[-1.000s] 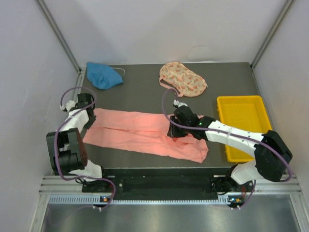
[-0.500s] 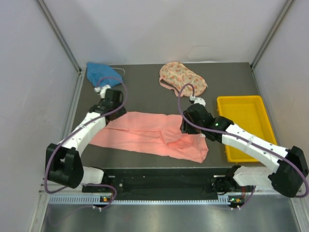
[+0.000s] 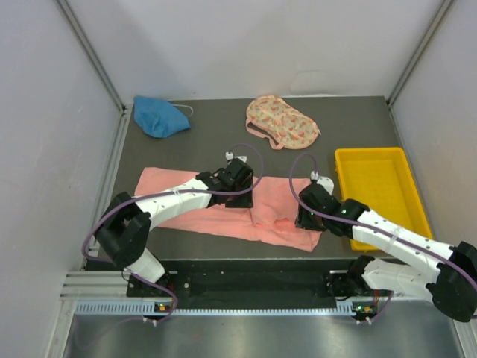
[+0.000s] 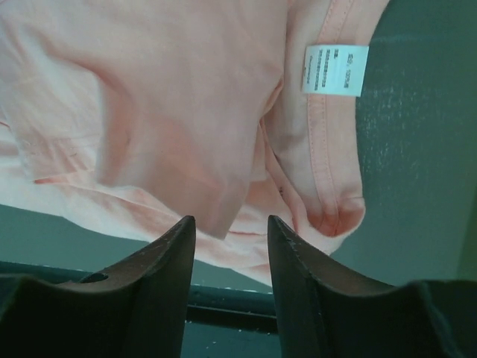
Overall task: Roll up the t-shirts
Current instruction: Fold the T-shirt at the center of the board.
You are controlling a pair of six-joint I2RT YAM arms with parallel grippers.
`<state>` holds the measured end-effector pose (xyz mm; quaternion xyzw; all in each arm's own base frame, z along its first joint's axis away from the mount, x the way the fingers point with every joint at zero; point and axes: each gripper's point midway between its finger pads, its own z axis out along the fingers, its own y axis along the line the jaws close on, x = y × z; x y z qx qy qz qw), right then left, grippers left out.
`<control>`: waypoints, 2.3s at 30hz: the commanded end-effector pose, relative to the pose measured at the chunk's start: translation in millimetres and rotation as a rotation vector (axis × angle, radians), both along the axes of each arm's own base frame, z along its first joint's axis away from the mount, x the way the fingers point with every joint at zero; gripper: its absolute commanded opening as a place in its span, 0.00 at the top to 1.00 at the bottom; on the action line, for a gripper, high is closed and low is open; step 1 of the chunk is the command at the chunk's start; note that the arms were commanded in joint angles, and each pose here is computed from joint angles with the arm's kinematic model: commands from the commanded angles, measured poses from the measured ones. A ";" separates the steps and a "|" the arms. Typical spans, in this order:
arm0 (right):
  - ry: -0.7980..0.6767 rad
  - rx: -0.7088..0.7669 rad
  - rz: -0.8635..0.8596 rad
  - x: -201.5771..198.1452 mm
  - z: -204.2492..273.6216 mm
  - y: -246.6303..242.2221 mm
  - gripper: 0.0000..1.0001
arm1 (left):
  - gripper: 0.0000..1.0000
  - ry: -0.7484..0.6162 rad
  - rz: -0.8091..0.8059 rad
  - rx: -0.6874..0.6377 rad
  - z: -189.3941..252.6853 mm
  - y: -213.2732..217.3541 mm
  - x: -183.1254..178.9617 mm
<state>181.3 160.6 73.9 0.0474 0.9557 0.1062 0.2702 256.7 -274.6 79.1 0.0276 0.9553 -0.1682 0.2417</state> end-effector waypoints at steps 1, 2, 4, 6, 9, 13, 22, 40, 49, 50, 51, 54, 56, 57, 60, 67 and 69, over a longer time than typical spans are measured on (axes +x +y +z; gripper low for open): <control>-0.015 0.080 -0.042 -3.9 9.6 7.5 0.53 | 0.49 -0.008 -0.028 -0.078 10.4 -24.3 -2.2; -0.006 0.087 -0.040 -5.8 8.1 8.6 0.51 | 0.48 0.007 -0.041 -0.084 8.1 -27.3 -6.1; 0.006 0.097 -0.047 -8.2 4.3 9.6 0.50 | 0.48 0.021 -0.052 -0.082 2.4 -32.1 -11.2; -0.002 0.110 -0.053 -6.6 4.5 11.0 0.50 | 0.48 0.032 -0.063 -0.085 -1.3 -36.7 -15.6; 0.002 0.112 -0.063 -6.7 1.4 11.0 0.50 | 0.49 0.050 -0.046 -0.072 -7.5 -36.7 -17.6; 0.006 0.119 -0.085 -5.6 -4.3 11.7 0.51 | 0.51 0.067 -0.014 -0.063 -15.1 -33.9 -19.6; -0.017 0.124 -0.105 1.1 -5.6 13.2 0.65 | 0.58 0.083 0.000 -0.082 -22.2 -40.7 -22.8; -0.040 0.076 -0.054 2.4 12.5 13.8 1.00 | 1.00 0.058 0.042 -0.009 -18.7 -33.7 -19.6; -0.060 0.037 0.000 -5.3 33.8 24.8 1.00 | 1.00 0.030 0.050 0.017 -2.7 -24.8 -17.5; -0.060 0.038 0.003 -6.2 35.0 25.8 1.00 | 1.00 0.021 0.056 0.021 -0.4 -22.4 -17.0; -0.066 0.043 0.012 -7.4 38.4 29.5 1.00 | 1.00 0.017 0.059 0.024 0.0 -20.4 -16.4; -0.064 0.038 0.025 -9.2 41.6 35.3 1.00 | 1.00 0.007 0.066 0.032 4.6 -15.0 -16.4; -0.069 0.036 0.034 -9.3 44.1 39.2 1.00 | 1.00 0.006 0.069 0.026 7.1 -13.2 -16.3; -0.065 0.029 0.035 -9.5 43.0 40.2 1.00 | 1.00 0.007 0.069 0.027 7.4 -12.7 -16.7; -0.068 0.042 0.049 -10.9 46.1 48.5 1.00 | 1.00 0.007 0.074 0.031 7.5 -9.6 -17.1; -0.056 0.049 0.061 -13.0 43.3 55.3 1.00 | 1.00 0.024 0.082 0.037 -1.3 -2.6 -19.7; -0.053 0.051 0.064 -13.4 42.2 56.9 1.00 | 1.00 0.027 0.084 0.037 -2.3 -1.5 -20.3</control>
